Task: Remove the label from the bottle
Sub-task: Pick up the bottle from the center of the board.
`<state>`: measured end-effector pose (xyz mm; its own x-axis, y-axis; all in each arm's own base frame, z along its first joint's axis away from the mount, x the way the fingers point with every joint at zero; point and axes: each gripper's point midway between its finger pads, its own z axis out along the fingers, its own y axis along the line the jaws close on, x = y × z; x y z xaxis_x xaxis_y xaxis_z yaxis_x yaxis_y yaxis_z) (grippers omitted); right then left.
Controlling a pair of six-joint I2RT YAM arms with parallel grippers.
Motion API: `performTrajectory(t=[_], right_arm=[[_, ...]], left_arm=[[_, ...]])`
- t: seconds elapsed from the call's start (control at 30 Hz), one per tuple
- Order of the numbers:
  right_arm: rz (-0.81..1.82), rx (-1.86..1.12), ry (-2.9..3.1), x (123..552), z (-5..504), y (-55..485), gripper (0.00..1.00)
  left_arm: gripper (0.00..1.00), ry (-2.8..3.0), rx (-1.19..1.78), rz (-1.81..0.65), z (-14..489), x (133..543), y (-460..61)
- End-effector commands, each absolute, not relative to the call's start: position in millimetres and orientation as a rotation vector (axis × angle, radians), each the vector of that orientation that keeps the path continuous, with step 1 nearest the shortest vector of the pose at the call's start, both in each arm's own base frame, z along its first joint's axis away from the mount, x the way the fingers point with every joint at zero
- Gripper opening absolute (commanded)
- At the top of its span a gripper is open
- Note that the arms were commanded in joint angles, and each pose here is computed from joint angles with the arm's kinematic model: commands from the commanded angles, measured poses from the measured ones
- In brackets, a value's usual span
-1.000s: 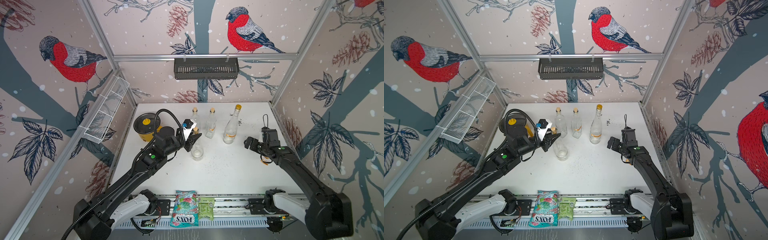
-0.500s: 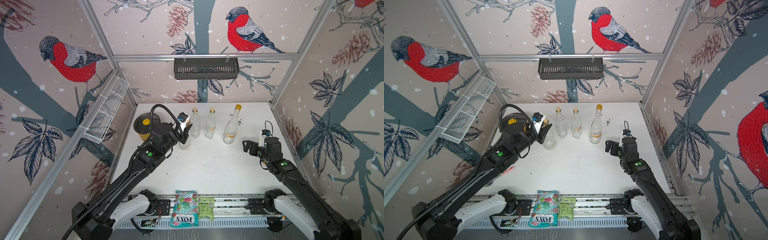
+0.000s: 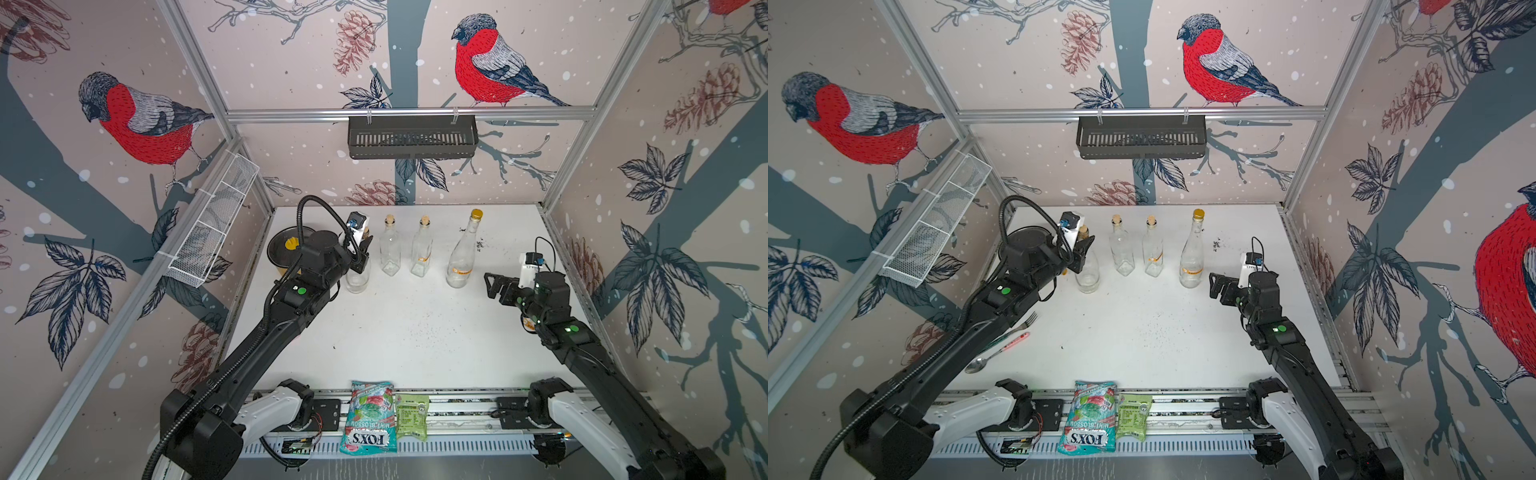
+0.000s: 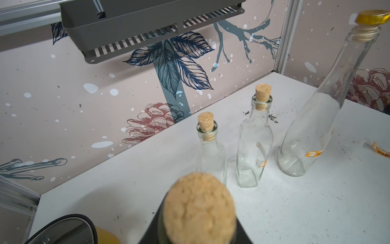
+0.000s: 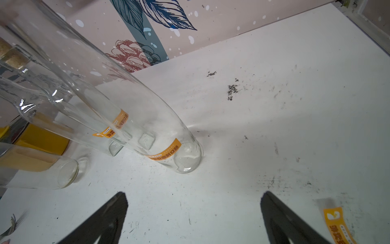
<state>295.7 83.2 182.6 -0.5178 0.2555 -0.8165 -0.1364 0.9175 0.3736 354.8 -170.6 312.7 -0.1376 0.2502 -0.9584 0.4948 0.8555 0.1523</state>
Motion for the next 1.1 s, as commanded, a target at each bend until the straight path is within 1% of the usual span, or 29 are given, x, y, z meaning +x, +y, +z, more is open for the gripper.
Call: performTrajectory(t=[0.0,0.23,0.47,0.5,0.63,0.87,1.07], right_arm=[[0.533,0.015,2.008,294,193,93,1.00],[0.597,-0.062,1.916,289,213,104,1.00],[0.634,-0.152,1.867,286,230,115,0.99],[0.650,-0.170,1.855,285,233,118,0.99],[0.699,-0.252,1.804,278,246,133,1.00],[0.740,-0.425,1.728,262,272,178,1.00],[0.708,-0.533,1.718,259,287,225,1.00]], left_arm=[[0.00,1.560,0.549,-0.285,355,365,-175],[0.00,1.550,0.550,-0.323,351,380,-181],[0.00,1.571,0.569,-0.370,337,389,-191],[0.00,1.547,0.564,-0.372,348,391,-192],[0.00,1.552,0.574,-0.389,345,394,-196],[0.00,1.563,0.572,-0.403,341,394,-197],[0.00,1.578,0.556,-0.393,339,393,-194]])
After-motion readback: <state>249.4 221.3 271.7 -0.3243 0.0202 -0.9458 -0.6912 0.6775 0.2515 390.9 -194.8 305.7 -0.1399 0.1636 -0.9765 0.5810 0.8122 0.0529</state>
